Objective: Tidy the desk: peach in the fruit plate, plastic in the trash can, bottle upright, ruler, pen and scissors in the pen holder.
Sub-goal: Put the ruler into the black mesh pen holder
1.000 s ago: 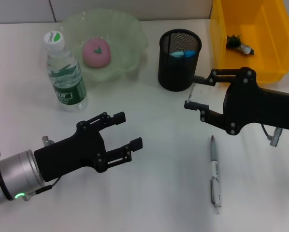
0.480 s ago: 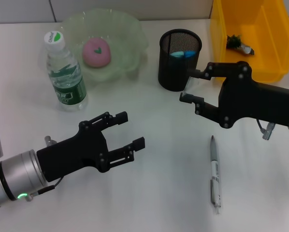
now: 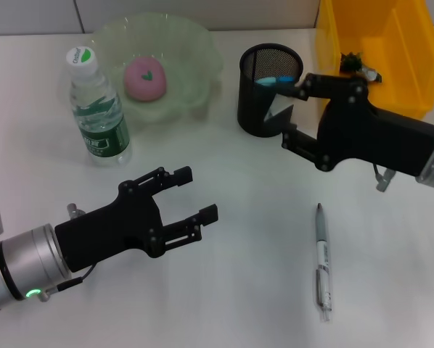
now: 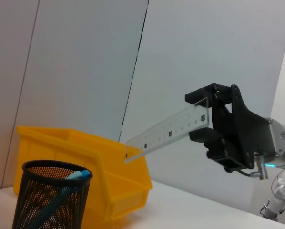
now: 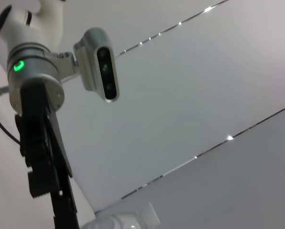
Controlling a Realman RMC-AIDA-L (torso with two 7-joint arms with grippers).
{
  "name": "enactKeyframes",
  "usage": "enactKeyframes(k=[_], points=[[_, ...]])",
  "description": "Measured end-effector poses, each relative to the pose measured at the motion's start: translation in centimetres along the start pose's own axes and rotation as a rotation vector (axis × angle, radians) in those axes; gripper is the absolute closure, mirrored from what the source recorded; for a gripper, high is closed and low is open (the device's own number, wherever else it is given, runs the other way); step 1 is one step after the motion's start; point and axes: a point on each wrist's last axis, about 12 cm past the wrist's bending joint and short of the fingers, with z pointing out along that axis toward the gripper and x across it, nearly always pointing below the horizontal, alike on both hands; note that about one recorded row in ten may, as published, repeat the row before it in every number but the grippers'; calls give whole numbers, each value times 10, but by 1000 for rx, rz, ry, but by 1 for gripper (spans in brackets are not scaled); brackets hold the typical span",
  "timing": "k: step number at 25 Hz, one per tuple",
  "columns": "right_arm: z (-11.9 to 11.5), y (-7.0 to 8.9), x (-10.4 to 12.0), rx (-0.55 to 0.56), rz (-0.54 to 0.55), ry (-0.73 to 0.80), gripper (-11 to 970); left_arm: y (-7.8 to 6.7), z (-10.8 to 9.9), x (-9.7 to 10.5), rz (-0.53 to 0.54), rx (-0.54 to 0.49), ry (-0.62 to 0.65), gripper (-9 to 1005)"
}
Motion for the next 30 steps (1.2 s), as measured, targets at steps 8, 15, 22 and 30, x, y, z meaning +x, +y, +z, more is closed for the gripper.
enactKeyframes(k=[8, 15, 22, 30], points=[[11, -8, 5, 5, -28, 6, 562, 0, 1, -1, 1, 2, -4, 212], [28, -16, 13, -6, -30, 22, 561, 0, 0, -1, 1, 4, -2, 212], [43, -19, 18, -27, -28, 36, 561, 0, 0, -1, 1, 10, 0, 212], [63, -18, 22, -47, 5, 57, 559, 0, 0, -2, 11, 15, -1, 212]])
